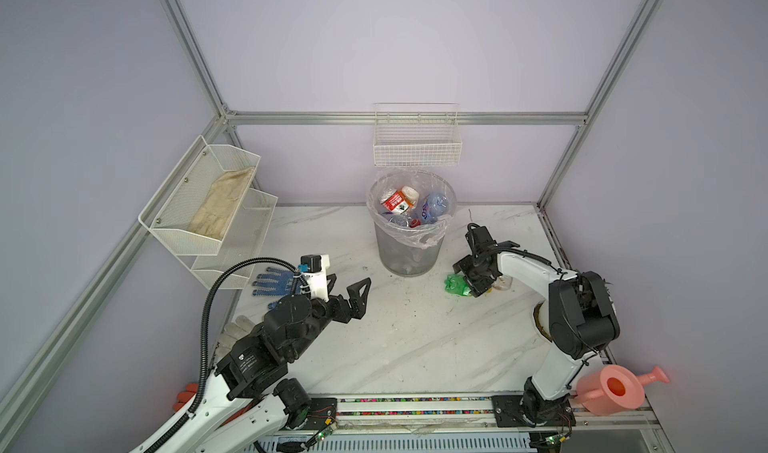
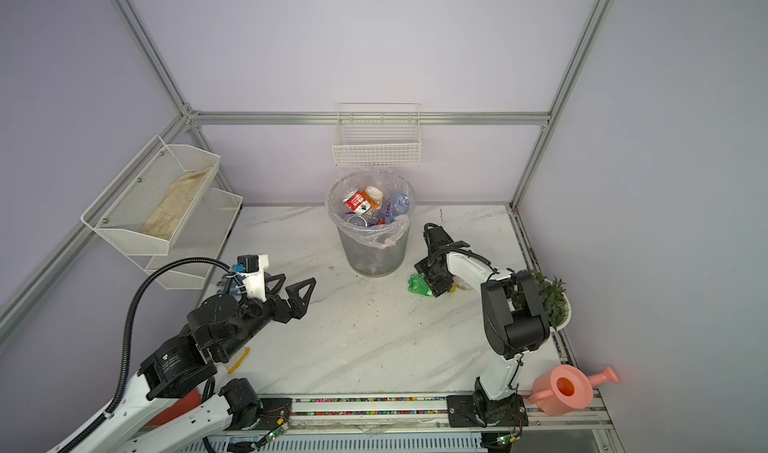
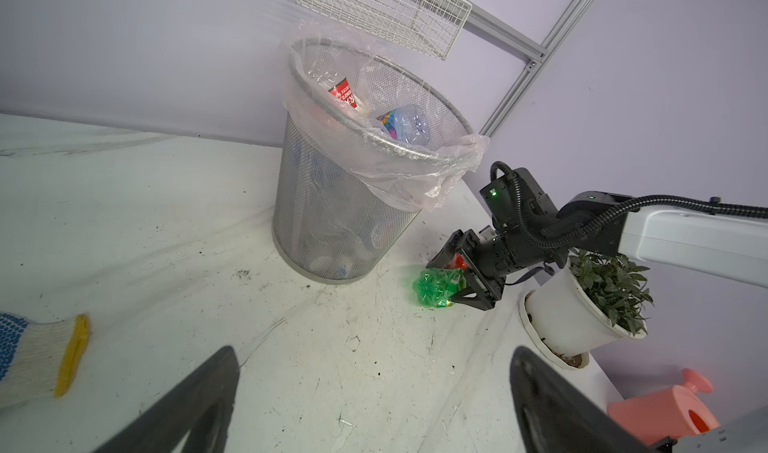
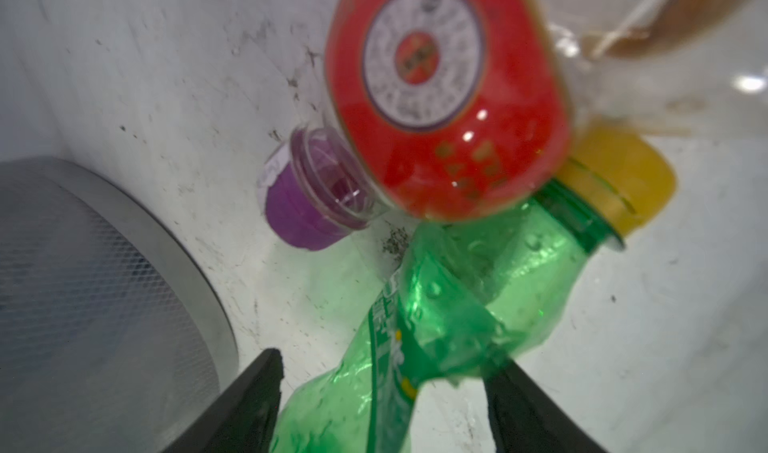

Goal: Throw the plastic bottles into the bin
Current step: 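Withdraw the left gripper while right gripper moves over the green bottle, then grasp the green yellow-capped bottle with the right gripper and lift it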

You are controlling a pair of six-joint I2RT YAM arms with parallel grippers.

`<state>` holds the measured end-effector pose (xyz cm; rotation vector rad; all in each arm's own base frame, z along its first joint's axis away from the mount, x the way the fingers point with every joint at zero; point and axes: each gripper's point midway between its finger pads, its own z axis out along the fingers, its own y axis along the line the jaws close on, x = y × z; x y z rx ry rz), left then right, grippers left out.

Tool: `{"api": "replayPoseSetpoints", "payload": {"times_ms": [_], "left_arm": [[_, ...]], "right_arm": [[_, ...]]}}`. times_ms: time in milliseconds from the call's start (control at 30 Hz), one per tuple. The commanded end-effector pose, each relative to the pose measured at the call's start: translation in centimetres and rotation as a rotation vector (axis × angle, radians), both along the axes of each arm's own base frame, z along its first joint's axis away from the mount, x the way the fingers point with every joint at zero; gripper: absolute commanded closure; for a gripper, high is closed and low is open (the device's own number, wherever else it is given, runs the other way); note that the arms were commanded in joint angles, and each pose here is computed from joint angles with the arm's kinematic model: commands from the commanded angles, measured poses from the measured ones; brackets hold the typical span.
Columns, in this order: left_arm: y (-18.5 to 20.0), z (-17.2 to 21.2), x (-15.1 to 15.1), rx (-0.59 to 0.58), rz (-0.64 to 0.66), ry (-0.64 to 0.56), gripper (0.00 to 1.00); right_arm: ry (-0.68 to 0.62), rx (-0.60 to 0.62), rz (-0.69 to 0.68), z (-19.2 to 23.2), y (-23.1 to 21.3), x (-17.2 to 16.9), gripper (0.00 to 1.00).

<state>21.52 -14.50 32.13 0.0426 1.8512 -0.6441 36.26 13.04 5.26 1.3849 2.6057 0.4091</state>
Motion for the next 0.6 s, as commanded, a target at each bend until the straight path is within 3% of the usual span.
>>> {"api": "replayPoseSetpoints", "payload": {"times_ms": [0,100,167,200,233,567], "left_arm": [[0.1,-0.4,-0.3,-0.016,-0.004,0.007,0.0],[0.4,-0.4,-0.4,-0.013,0.007,0.002,0.0],[0.5,-0.3,-0.4,-0.011,0.01,0.0,0.0],[0.5,-0.4,-0.4,-0.01,0.01,0.002,0.0],[0.5,-0.4,-0.4,-0.009,0.008,0.002,0.0],[0.7,0.3,-0.5,-0.015,0.011,-0.011,0.0]], "right_arm": [[0.013,0.012,-0.034,-0.5,-0.5,0.0,0.46],[0.002,0.021,-0.038,-0.5,-0.6,-0.5,0.6],[-0.022,0.041,-0.039,-0.1,-0.5,-0.7,0.76],[-0.039,0.063,-0.032,0.2,-0.2,-0.7,0.92],[-0.059,0.084,-0.025,0.6,0.1,-0.7,1.0],[-0.209,0.144,-0.042,7.3,0.0,-0.9,1.0]]}}
